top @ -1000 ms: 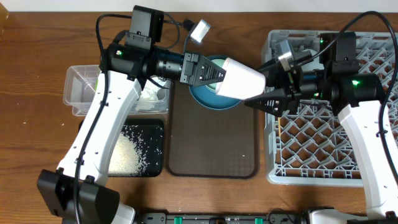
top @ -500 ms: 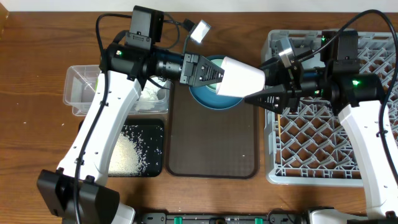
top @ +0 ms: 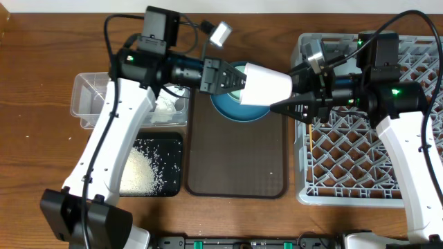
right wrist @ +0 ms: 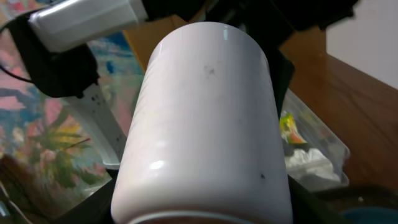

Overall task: Sort waste into correct bins and load items into the dishwasher rack
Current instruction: 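Carry the pink cup with the right gripper into the dish rack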

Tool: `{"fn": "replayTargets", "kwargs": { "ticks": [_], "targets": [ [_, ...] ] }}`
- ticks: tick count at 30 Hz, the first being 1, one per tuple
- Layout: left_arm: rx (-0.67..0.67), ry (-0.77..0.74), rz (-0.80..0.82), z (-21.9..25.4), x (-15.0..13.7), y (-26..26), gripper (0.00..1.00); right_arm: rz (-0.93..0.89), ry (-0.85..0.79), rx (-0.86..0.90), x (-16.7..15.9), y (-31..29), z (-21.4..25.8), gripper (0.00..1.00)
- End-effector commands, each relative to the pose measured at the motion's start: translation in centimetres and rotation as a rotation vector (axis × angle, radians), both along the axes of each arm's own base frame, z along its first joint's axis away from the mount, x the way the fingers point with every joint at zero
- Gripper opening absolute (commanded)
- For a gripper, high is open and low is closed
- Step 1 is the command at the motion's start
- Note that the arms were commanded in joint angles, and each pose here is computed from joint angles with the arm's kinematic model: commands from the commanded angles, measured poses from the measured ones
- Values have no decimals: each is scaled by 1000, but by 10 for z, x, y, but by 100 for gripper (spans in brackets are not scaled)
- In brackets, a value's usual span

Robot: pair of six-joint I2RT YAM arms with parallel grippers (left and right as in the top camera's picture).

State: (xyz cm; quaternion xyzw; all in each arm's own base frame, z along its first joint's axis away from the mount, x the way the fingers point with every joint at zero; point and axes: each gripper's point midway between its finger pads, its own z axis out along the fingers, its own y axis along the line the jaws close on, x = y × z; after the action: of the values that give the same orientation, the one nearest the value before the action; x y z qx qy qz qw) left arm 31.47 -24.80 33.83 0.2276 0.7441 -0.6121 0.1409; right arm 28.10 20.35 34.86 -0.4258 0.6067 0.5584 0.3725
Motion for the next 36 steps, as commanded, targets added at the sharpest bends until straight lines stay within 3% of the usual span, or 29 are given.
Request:
{"fn": "replayTargets", "kwargs": {
  "ticks": [1, 9, 15, 17, 23, 29, 36],
  "targets": [
    [49, -22, 110, -8, 25, 25, 24, 10, 29, -5, -5, 5, 3, 38],
    [51, -15, 226, -8, 48, 66, 39, -213, 167, -223, 24, -6, -38, 36],
    [56, 7, 244, -10, 49, 73, 74, -553, 361, -514, 51, -46, -93, 33],
    [56, 7, 244, -10, 49, 73, 81, -657, 413, -598, 55, -63, -108, 32],
    [56, 7, 244, -10, 49, 73, 87, -906, 531, -795, 55, -108, -136, 29],
    [56, 7, 244, -10, 49, 73, 90, -1001, 588, -849, 51, -125, -143, 21],
    [56, 7, 244, -10, 49, 73, 93, -1151, 661, -971, 39, -160, -154, 20]
  ]
}}
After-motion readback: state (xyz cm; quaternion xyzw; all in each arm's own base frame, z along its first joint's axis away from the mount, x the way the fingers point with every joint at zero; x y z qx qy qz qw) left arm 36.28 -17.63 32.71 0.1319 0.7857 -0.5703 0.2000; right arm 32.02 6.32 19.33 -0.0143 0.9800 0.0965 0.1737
